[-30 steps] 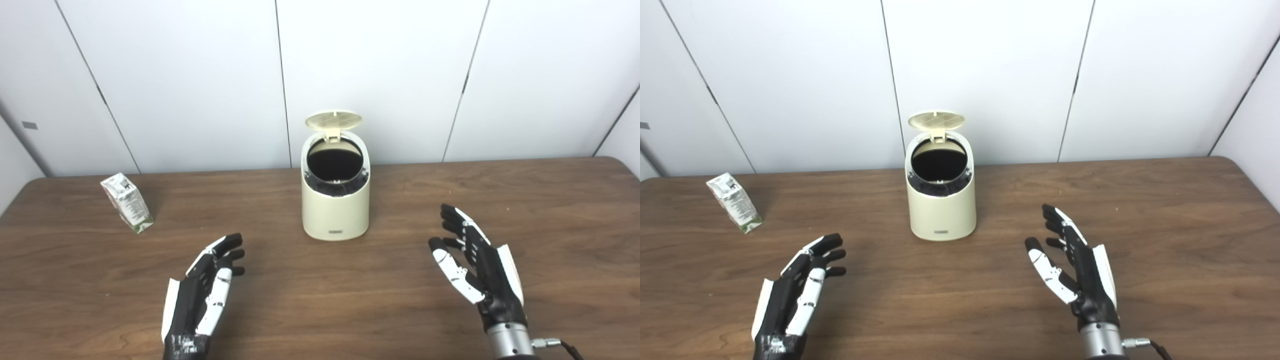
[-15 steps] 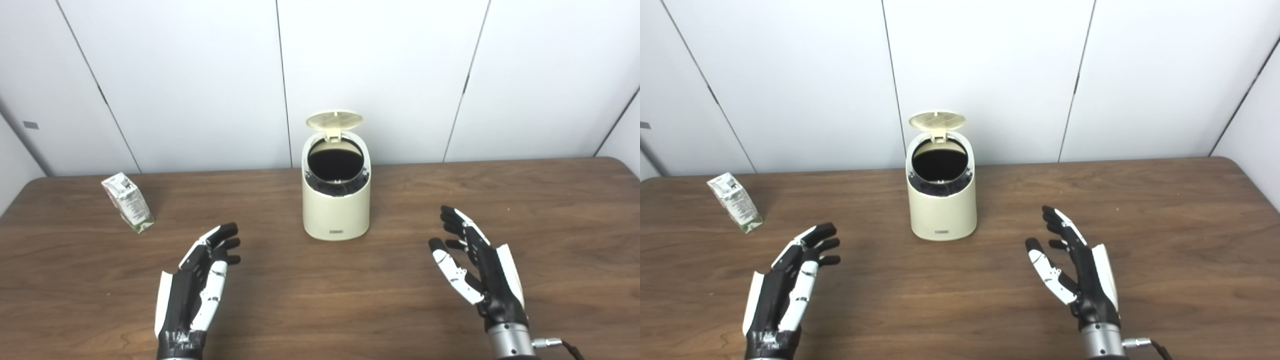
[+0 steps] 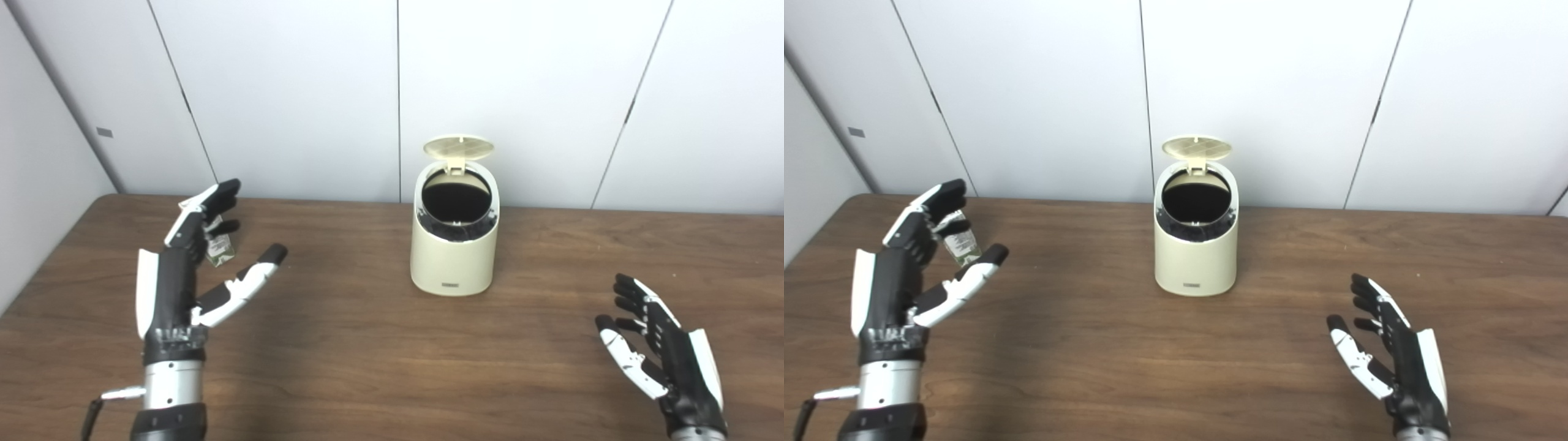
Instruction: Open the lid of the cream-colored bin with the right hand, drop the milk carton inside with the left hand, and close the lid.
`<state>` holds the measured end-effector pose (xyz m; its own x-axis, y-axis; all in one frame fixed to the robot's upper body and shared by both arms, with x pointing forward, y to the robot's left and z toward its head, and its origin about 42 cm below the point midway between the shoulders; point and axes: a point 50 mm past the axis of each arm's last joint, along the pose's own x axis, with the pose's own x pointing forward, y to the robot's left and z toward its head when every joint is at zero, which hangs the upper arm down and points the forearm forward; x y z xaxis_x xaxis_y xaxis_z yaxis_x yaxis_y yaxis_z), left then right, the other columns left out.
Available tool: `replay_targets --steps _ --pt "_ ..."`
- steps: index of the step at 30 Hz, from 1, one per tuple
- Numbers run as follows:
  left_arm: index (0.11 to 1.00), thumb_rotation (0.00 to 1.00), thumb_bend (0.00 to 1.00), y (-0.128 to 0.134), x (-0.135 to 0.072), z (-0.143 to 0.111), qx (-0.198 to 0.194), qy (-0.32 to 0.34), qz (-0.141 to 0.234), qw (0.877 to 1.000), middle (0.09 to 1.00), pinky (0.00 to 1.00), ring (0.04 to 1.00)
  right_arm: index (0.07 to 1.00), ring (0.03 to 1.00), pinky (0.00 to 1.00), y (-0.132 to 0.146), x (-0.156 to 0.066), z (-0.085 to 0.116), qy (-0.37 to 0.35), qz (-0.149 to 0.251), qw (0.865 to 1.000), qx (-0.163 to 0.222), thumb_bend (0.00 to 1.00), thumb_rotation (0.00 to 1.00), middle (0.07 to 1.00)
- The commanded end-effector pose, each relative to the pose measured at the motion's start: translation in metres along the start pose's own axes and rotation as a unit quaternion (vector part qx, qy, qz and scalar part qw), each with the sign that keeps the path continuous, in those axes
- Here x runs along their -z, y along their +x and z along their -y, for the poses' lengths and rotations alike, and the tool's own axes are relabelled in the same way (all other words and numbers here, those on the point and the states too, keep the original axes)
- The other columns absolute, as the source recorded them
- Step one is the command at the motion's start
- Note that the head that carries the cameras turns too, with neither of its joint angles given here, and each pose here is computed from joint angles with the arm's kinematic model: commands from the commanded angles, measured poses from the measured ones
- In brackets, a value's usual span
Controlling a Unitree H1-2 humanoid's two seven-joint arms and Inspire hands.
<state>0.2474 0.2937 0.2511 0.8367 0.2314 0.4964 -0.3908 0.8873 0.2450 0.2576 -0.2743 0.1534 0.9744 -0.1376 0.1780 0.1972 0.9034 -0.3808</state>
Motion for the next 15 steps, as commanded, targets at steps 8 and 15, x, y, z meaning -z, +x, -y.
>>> replay_targets --steps 8,15 --pt "0.856 0.14 0.74 0.03 0.008 -0.056 -0.014 0.047 -0.019 0.999 0.848 0.67 0.818 0.802 0.819 0.7 0.01 -0.01 0.018 -0.003 0.053 0.998 0.017 0.13 0.29 0.829" --pt "0.869 0.28 0.87 0.053 0.011 -0.087 -0.036 0.112 -0.021 0.993 0.867 0.74 0.849 0.774 0.785 0.65 0.011 -0.011 0.025 -0.006 0.053 0.998 0.015 0.11 0.22 0.801"
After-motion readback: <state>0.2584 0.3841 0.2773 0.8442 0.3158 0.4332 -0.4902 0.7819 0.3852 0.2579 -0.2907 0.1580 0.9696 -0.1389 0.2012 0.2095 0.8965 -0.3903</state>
